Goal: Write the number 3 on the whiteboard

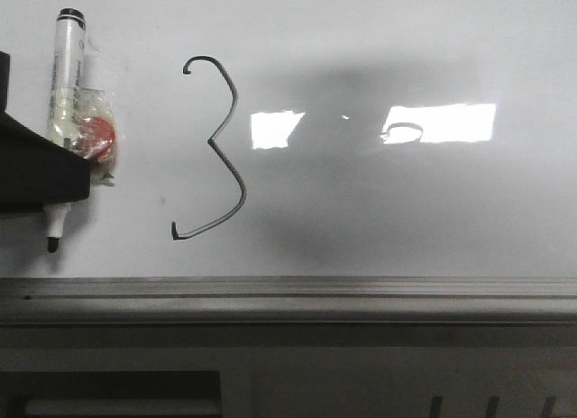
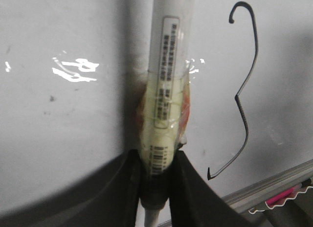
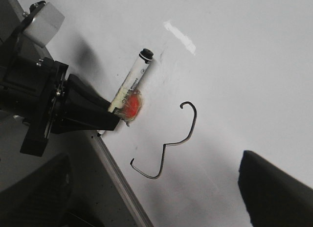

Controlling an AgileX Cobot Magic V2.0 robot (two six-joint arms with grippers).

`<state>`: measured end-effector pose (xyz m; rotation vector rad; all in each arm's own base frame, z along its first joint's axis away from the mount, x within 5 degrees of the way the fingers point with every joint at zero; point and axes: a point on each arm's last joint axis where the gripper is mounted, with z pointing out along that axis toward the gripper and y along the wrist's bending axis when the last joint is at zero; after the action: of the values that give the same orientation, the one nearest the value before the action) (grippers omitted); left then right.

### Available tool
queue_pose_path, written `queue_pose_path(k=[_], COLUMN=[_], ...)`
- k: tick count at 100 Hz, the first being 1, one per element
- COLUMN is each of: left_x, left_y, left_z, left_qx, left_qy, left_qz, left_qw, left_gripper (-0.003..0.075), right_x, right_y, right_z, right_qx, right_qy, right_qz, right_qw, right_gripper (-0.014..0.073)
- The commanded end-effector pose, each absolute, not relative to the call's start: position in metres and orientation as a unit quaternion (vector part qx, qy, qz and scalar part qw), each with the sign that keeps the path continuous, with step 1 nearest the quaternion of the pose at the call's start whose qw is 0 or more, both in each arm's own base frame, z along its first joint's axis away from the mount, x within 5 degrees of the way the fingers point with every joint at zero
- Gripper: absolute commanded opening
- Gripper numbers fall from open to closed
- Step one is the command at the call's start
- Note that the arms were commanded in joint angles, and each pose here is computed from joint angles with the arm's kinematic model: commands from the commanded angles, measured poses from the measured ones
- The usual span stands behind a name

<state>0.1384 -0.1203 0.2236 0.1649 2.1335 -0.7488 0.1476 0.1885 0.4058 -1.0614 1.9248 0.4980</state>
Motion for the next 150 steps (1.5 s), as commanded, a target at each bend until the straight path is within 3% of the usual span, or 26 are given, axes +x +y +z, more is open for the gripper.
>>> queue_pose_path(k=[1,12,20,40,49,59,64,79,96,107,124,136,150], left_x=[0.147,0.147,0.147,0.142,0.134,0.122,0.115,0.092,0.062,0.043,0.026,0.021,0.017], left_y=[-0.121,-0.120,-0.120,-0.117,-0.112,-0.104,-0.099,-0.079,-0.054,-0.038,-0.020,-0.011,-0.008], left_z=[0.239,0.239,0.239,0.248,0.256,0.268,0.276,0.301,0.322,0.326,0.314,0.310,0.312], left_qx=[0.043,0.043,0.043,0.049,0.067,0.082,0.082,0.119,0.162,0.188,0.214,0.224,0.222], left_qy=[0.825,0.825,0.825,0.813,0.802,0.786,0.771,0.706,0.619,0.584,0.598,0.597,0.578], left_qz=[-0.315,-0.315,-0.315,-0.324,-0.329,-0.340,-0.352,-0.359,-0.342,-0.315,-0.263,-0.230,-0.230], left_qw=[0.466,0.467,0.467,0.481,0.494,0.509,0.524,0.599,0.688,0.724,0.726,0.735,0.751], left_gripper=[0.0080,0.0278,0.0372,0.0395,0.0387,0.0359,0.0297,-0.0024,-0.0020,-0.0020,-0.0020,-0.0020,-0.0020], right_x=[0.146,0.146,0.146,0.145,0.143,0.137,0.134,0.120,0.094,0.072,0.039,0.024,0.019], right_y=[0.184,0.184,0.184,0.182,0.178,0.171,0.167,0.150,0.116,0.085,0.045,0.028,0.022], right_z=[0.429,0.429,0.429,0.427,0.428,0.434,0.437,0.449,0.443,0.416,0.362,0.317,0.289], right_qx=[-0.408,-0.408,-0.408,-0.412,-0.416,-0.413,-0.411,-0.400,-0.376,-0.365,-0.337,-0.331,-0.326], right_qy=[0.743,0.743,0.743,0.747,0.749,0.744,0.740,0.722,0.663,0.626,0.567,0.556,0.549], right_qz=[0.217,0.217,0.217,0.210,0.203,0.206,0.209,0.222,0.234,0.230,0.247,0.251,0.255], right_qw=[0.483,0.483,0.483,0.477,0.473,0.482,0.489,0.520,0.603,0.650,0.710,0.720,0.727], right_gripper=[0.0613,0.0613,0.0613,0.0592,0.0418,0.0095,-0.0072,-0.0064,-0.0064,-0.0064,-0.0064,-0.0064,-0.0064])
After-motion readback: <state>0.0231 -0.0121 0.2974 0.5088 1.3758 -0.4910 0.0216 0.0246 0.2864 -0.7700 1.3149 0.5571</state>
